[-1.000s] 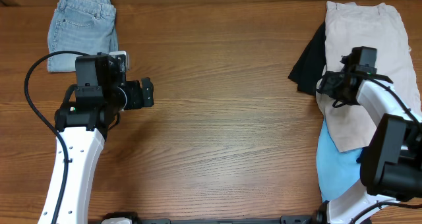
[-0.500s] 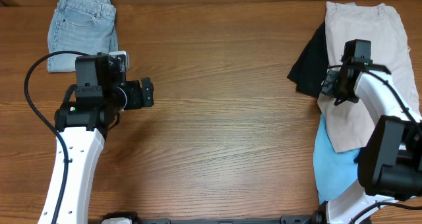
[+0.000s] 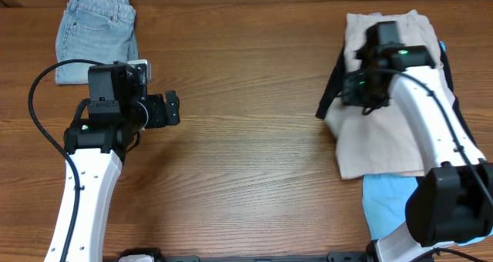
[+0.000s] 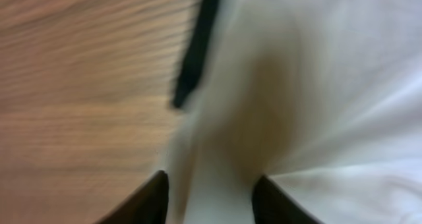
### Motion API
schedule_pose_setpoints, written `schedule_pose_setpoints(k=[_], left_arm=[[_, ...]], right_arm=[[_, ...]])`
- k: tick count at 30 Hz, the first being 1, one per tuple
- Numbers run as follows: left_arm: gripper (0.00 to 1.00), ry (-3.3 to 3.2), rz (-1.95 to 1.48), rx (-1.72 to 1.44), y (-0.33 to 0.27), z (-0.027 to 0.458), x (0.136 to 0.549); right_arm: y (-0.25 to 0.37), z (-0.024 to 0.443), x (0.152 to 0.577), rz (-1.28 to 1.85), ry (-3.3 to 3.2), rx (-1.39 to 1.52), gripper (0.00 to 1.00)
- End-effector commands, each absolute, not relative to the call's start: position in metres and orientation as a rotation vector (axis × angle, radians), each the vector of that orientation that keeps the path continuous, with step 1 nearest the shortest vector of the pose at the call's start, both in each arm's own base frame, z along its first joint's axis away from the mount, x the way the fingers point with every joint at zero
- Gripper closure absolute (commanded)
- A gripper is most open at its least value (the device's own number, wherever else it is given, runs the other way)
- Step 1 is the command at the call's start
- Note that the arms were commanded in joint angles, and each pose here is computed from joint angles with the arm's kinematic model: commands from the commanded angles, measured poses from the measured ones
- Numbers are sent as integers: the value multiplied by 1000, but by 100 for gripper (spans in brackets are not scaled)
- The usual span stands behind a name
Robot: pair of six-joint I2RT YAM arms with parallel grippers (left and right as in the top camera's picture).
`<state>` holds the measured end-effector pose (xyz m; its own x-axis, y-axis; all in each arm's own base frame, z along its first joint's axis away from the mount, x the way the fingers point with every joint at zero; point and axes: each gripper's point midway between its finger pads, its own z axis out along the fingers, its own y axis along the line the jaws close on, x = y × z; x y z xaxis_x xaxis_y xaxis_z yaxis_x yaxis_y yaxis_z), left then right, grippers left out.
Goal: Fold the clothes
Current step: 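Lift the beige shorts off the pile with the right gripper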
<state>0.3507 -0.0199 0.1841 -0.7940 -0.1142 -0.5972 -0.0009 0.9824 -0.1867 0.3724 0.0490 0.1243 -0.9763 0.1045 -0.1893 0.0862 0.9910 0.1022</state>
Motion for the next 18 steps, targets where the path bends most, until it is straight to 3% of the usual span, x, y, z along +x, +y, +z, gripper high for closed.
schedule_pose_setpoints(k=[1,7,13,18], left_arm=[[2,2439,-242,-76,-18,198,355],[1,2440,-238,-76,-18,198,355],[0,2440,-235,-73,-18,198,355],[0,2441,-206,-84,-14,197,355]], right_arm=[[80,127,365,234,2946,79,48],[72,126,365,166,2948,124,36],[-7,127,376,43,2885,446,25],[-76,131,384,145,2790,579,21]])
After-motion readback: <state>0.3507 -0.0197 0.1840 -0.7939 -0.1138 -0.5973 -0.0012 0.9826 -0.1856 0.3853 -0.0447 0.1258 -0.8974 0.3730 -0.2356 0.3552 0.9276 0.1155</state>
